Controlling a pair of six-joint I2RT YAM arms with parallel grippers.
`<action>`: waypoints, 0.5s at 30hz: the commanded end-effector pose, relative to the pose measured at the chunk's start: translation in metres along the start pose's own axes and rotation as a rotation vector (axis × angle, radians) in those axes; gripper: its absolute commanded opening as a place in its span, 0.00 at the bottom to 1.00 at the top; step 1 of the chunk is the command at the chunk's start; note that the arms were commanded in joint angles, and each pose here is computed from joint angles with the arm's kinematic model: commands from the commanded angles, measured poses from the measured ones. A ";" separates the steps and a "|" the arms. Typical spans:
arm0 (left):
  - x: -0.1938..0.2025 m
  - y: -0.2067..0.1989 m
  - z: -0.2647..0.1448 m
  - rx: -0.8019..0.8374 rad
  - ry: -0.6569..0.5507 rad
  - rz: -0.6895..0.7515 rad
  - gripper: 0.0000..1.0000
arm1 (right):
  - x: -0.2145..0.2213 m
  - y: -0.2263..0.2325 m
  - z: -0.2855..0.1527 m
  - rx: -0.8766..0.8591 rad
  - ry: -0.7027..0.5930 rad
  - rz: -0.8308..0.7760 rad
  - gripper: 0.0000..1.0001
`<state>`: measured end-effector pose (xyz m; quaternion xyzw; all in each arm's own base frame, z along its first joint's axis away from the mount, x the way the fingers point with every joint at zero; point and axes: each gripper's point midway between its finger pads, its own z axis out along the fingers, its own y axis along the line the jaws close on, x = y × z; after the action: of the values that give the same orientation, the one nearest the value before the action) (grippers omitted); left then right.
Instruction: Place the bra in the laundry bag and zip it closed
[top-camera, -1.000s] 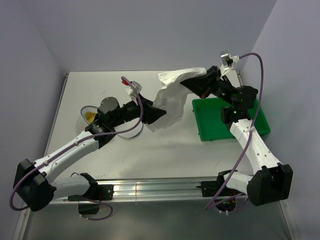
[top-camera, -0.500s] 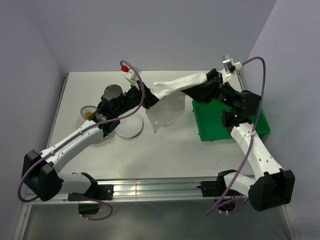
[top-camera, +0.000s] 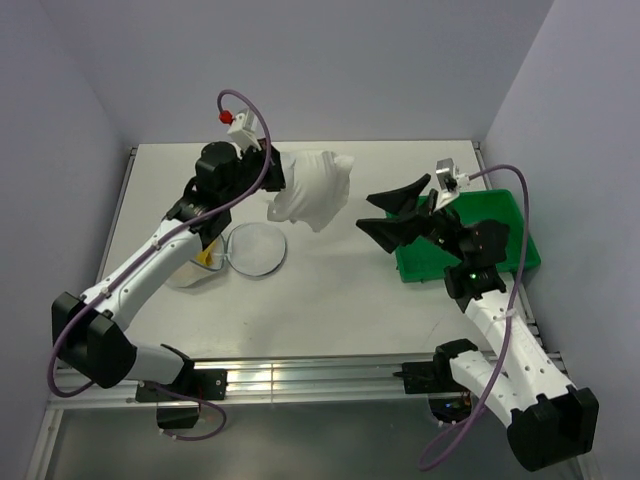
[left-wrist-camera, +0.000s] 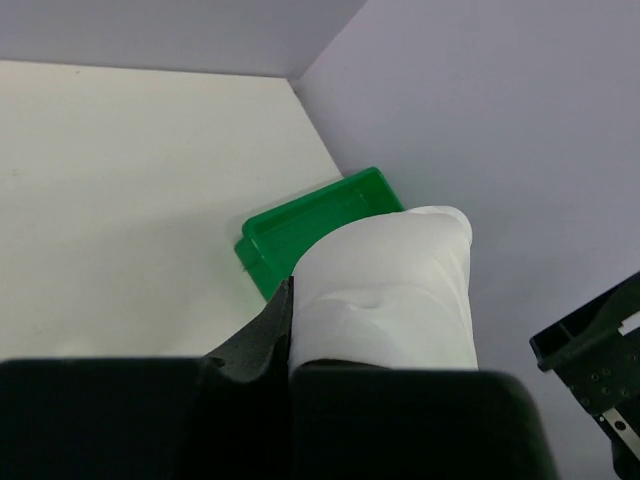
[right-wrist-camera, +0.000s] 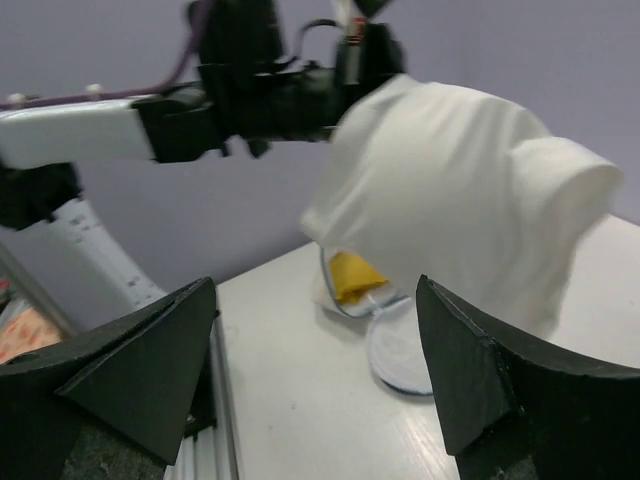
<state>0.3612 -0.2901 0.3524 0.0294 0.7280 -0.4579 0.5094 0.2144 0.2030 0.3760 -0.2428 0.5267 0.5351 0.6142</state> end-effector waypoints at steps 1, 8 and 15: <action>-0.011 -0.004 -0.018 -0.040 -0.046 0.002 0.00 | -0.014 -0.032 0.010 0.158 0.020 -0.012 0.88; 0.013 -0.005 -0.034 -0.049 -0.005 0.047 0.00 | 0.009 -0.078 0.031 0.254 0.113 0.124 0.96; 0.023 -0.040 -0.049 0.155 0.022 0.054 0.00 | 0.017 -0.080 0.046 0.174 0.111 0.203 0.97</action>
<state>0.3136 -0.2800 0.3336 0.0495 0.7394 -0.4527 0.4958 0.3086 0.2182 0.3240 -0.1400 0.6621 0.5115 0.5295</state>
